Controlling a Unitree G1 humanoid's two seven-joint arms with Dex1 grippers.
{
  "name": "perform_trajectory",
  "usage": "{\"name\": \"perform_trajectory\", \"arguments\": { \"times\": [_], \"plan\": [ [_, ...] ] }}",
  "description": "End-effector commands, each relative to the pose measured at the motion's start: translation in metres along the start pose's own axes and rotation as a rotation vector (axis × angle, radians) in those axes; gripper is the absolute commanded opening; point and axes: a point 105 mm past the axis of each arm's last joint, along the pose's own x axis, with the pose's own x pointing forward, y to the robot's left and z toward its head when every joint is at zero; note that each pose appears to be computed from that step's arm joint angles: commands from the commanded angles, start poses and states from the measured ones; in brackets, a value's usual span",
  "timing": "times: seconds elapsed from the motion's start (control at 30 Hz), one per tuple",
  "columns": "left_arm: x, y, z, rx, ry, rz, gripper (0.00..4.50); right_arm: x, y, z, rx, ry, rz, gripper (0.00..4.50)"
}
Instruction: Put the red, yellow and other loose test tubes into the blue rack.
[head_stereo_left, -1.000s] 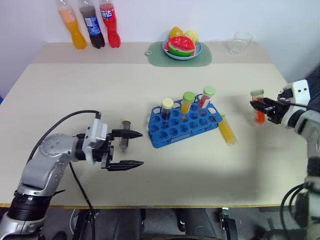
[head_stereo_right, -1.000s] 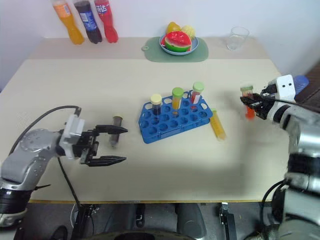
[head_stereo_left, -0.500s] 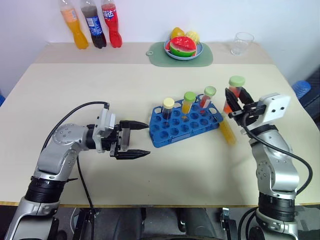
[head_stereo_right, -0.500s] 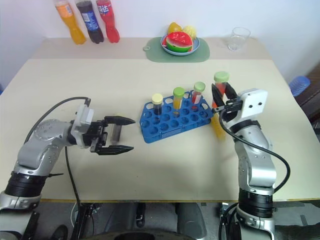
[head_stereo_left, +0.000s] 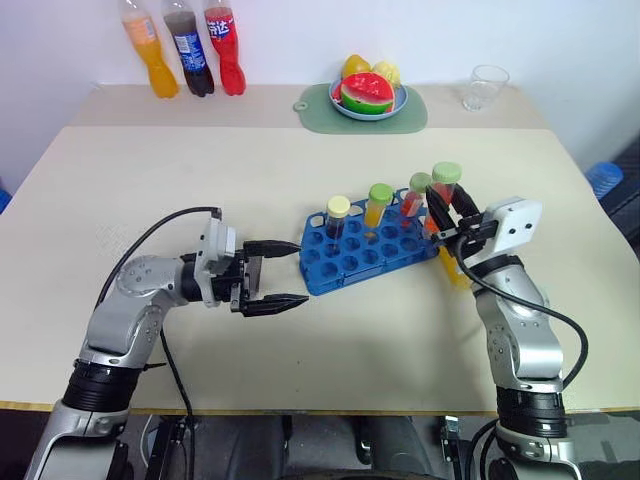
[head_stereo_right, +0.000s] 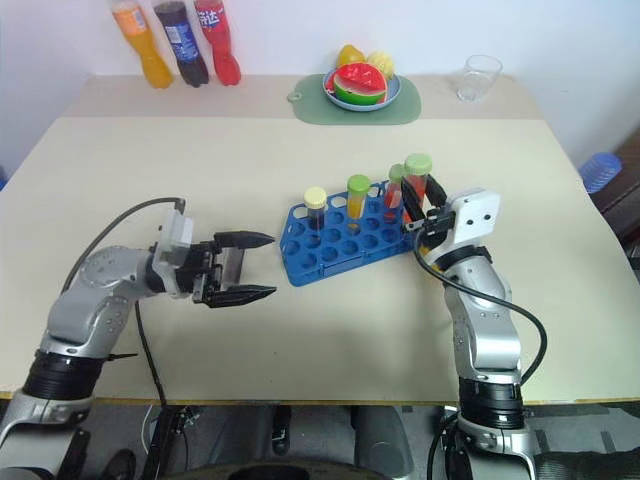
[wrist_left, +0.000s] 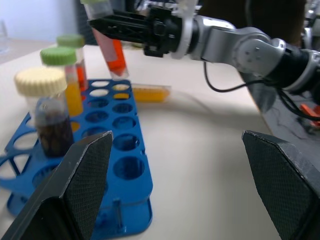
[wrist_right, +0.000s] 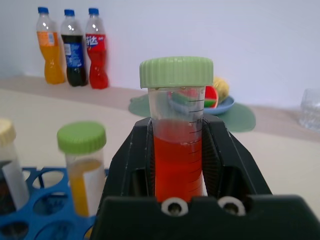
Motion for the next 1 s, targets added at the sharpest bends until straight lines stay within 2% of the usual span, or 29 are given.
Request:
{"name": "perform_trajectory", "arguments": {
  "times": [0.03,0.3,0.67,0.73,0.8,0.83,0.87,1.0],
  "plan": [
    [0.003,-0.001,0.009,0.045,-0.016,0.021,4.27,-0.001,0.004,0.000,-0.003,-0.034,0.007,0.76],
    [0.004,0.004,0.009,0.065,-0.017,0.076,4.27,-0.004,-0.001,-0.017,0.000,-0.015,-0.016,0.76],
    [0.006,0.006,0.012,0.067,-0.030,0.081,4.27,0.004,0.015,-0.028,0.057,-0.034,0.018,0.76],
    [0.006,0.008,0.012,0.063,-0.034,0.083,4.27,0.002,0.015,-0.026,0.049,-0.044,0.023,1.78],
    [0.006,0.008,0.013,0.059,-0.038,0.083,4.27,0.001,0.015,-0.022,0.014,-0.050,0.030,2.40],
    [0.006,0.008,0.013,0.058,-0.038,0.083,4.27,0.000,0.015,-0.021,-0.011,-0.049,0.032,3.05],
    [0.007,0.008,0.012,0.056,-0.038,0.081,4.27,-0.003,0.016,-0.016,-0.052,-0.046,0.062,3.43],
    [0.010,0.008,0.010,0.046,-0.048,0.068,4.27,-0.021,0.019,0.003,-0.164,0.000,0.180,3.43]
  ]
}}
